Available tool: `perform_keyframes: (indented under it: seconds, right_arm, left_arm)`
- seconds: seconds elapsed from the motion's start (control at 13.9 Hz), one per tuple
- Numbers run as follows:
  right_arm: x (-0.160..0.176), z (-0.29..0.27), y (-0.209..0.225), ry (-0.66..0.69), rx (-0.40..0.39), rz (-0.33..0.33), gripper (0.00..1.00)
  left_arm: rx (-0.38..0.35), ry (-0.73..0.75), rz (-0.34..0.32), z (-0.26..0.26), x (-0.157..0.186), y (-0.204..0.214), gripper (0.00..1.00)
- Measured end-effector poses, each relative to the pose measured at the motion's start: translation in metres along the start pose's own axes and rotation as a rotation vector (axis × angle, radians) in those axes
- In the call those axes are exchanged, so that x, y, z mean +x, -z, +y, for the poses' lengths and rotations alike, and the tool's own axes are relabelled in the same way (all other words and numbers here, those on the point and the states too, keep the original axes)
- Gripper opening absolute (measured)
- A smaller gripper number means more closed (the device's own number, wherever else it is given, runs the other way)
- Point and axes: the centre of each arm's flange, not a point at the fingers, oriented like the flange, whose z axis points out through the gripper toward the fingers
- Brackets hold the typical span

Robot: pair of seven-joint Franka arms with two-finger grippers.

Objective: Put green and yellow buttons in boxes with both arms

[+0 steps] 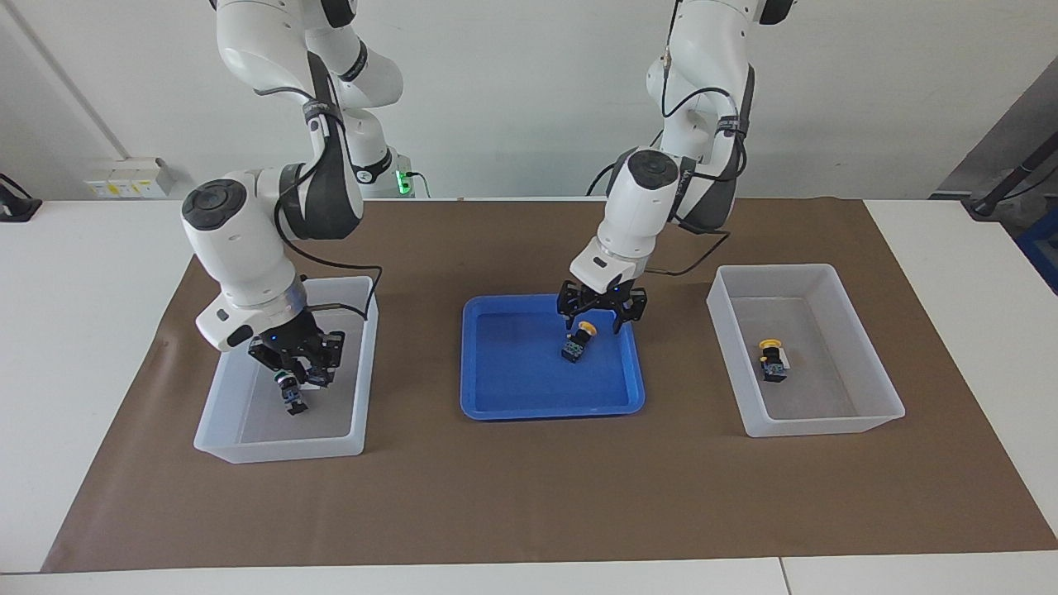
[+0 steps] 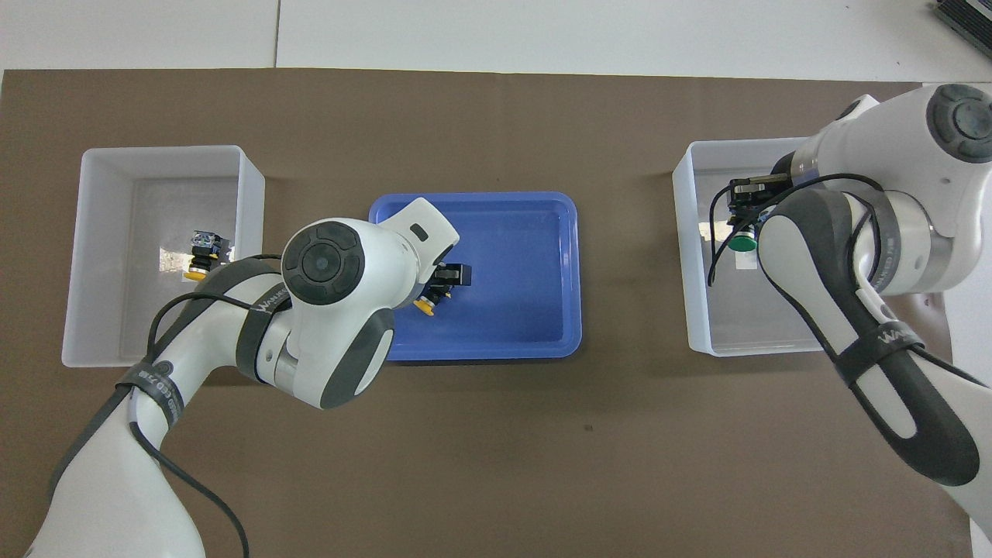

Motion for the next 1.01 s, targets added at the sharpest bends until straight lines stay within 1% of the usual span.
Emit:
perform_keyframes:
  seconds: [0.14, 0.29, 0.36, 0.58, 0.72, 0.79, 0.87, 0.94, 1.01]
  right_arm:
    - [-0.022, 0.009, -0.021, 0.027, -0.002, -0.012, 0.43]
    - [-0.041, 0.013, -0.040, 0.048, -0.004, -0.007, 0.43]
    - [-0.048, 0.017, -0.049, 0.059, -0.006, 0.000, 0.43]
    - [-0.061, 0.021, -0.066, 0.064, -0.007, -0.008, 0.41]
    - [-0.062, 0.021, -0.065, 0.065, -0.007, -0.005, 0.58]
    - [-0.060, 0.021, -0.060, 0.062, -0.008, 0.007, 0.70]
    - [-0.055, 0.020, -0.049, 0.043, -0.008, 0.028, 0.85]
    - [-0.050, 0.019, -0.037, 0.012, -0.009, 0.049, 0.96]
    - [-0.044, 0.017, -0.022, -0.026, -0.008, 0.060, 1.00]
  left_arm:
    - [-0.005, -0.026, -0.004, 0.011, -0.015, -0.027, 0.93]
    - [-0.010, -0.039, -0.003, 0.018, -0.020, -0.048, 0.93]
    - [-0.011, -0.043, -0.001, 0.019, -0.021, -0.052, 0.93]
    - [-0.008, -0.062, 0.009, 0.012, -0.016, -0.050, 0.93]
    - [-0.004, -0.071, 0.013, 0.005, -0.012, -0.050, 0.93]
    - [-0.002, -0.080, 0.015, 0.000, -0.009, -0.049, 0.93]
    - [0.000, -0.087, 0.016, -0.006, -0.006, -0.050, 0.93]
    - [0.002, -0.091, 0.014, -0.008, -0.006, -0.051, 0.91]
    - [0.002, -0.094, 0.012, -0.009, -0.006, -0.055, 0.90]
